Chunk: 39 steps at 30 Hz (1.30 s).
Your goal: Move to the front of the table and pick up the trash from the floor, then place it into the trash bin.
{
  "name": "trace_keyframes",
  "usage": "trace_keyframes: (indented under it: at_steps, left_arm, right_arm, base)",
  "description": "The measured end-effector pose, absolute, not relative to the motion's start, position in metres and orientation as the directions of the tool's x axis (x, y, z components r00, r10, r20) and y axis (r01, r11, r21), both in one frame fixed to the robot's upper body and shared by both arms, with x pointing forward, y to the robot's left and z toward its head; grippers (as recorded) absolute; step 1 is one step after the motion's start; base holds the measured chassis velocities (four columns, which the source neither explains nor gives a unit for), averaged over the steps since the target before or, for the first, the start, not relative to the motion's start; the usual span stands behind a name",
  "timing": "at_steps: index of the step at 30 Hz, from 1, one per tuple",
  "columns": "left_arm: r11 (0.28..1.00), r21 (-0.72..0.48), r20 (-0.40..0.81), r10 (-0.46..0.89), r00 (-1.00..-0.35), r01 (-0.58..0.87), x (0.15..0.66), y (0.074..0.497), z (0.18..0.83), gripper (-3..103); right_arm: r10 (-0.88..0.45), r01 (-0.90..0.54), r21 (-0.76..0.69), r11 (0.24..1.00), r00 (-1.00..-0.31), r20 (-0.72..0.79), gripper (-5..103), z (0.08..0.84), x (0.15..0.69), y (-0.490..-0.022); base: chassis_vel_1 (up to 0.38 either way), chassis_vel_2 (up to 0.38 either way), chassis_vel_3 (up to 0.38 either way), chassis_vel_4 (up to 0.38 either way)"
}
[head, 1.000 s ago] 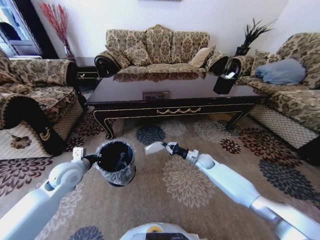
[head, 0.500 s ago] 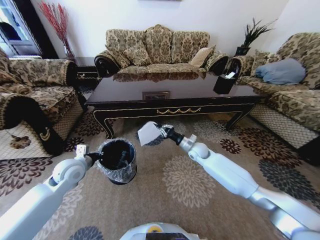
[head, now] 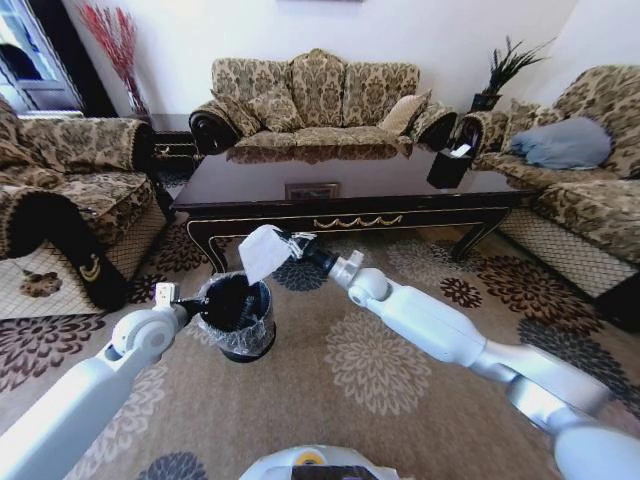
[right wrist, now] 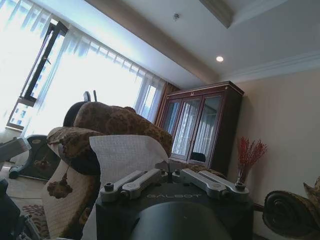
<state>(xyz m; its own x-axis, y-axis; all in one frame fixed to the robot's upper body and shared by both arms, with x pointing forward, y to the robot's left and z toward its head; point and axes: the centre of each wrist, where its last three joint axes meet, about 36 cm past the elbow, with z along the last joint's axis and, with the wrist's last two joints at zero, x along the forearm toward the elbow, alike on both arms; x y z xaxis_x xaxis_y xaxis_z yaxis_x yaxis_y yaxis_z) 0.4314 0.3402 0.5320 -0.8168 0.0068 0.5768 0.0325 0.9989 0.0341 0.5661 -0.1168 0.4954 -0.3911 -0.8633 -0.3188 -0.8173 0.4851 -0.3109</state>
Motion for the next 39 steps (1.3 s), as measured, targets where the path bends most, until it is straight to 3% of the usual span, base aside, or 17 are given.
trace_keyframes:
  at_steps: [5, 13, 19, 25, 33, 37, 39]
  left_arm:
    - [0.999, 0.026, 0.573, 0.007, -0.82, 0.027, 0.435, 0.342, 0.534, 4]
    - [1.0, 0.013, 0.564, 0.004, -0.826, 0.013, 0.442, 0.346, 0.538, 4]
    - [1.0, 0.003, 0.559, 0.008, -0.829, 0.012, 0.443, 0.345, 0.538, 4]
    - [1.0, 0.0, 0.561, 0.011, -0.828, 0.013, 0.443, 0.344, 0.537, 4]
    - [1.0, 0.002, 0.562, 0.009, -0.827, 0.013, 0.443, 0.346, 0.537, 4]
    - [1.0, 0.003, 0.562, 0.009, -0.827, 0.013, 0.444, 0.347, 0.536, 4]
    - [1.0, 0.004, 0.564, 0.006, -0.826, 0.01, 0.444, 0.348, 0.536, 4]
  right_arm:
    - [-0.879, -0.821, -0.343, 0.455, -0.354, -0.319, 0, 0.49, 0.562, -0.097]
    - [-0.923, -0.849, -0.397, 0.348, -0.238, -0.302, 0, 0.47, 0.535, -0.052]
    - [-0.935, -0.855, -0.408, 0.321, -0.217, -0.281, 0, 0.453, 0.522, -0.035]
    - [-0.938, -0.854, -0.406, 0.325, -0.238, -0.25, -2, 0.434, 0.521, -0.029]
    - [-0.928, -0.84, -0.401, 0.364, -0.289, -0.236, 30, 0.424, 0.526, -0.025]
    - [-0.938, -0.843, -0.417, 0.341, -0.274, -0.212, 41, 0.424, 0.536, -0.033]
    - [-0.957, -0.849, -0.444, 0.285, -0.228, -0.178, 53, 0.426, 0.548, -0.049]
  base:
    - [0.0, 0.0, 0.0, 0.0]
    - [0.0, 0.0, 0.0, 0.0]
    - [0.0, 0.0, 0.0, 0.0]
    - [0.0, 0.0, 0.0, 0.0]
    - [0.0, 0.0, 0.0, 0.0]
    - [0.0, 0.0, 0.0, 0.0]
    - [0.0, 0.0, 0.0, 0.0]
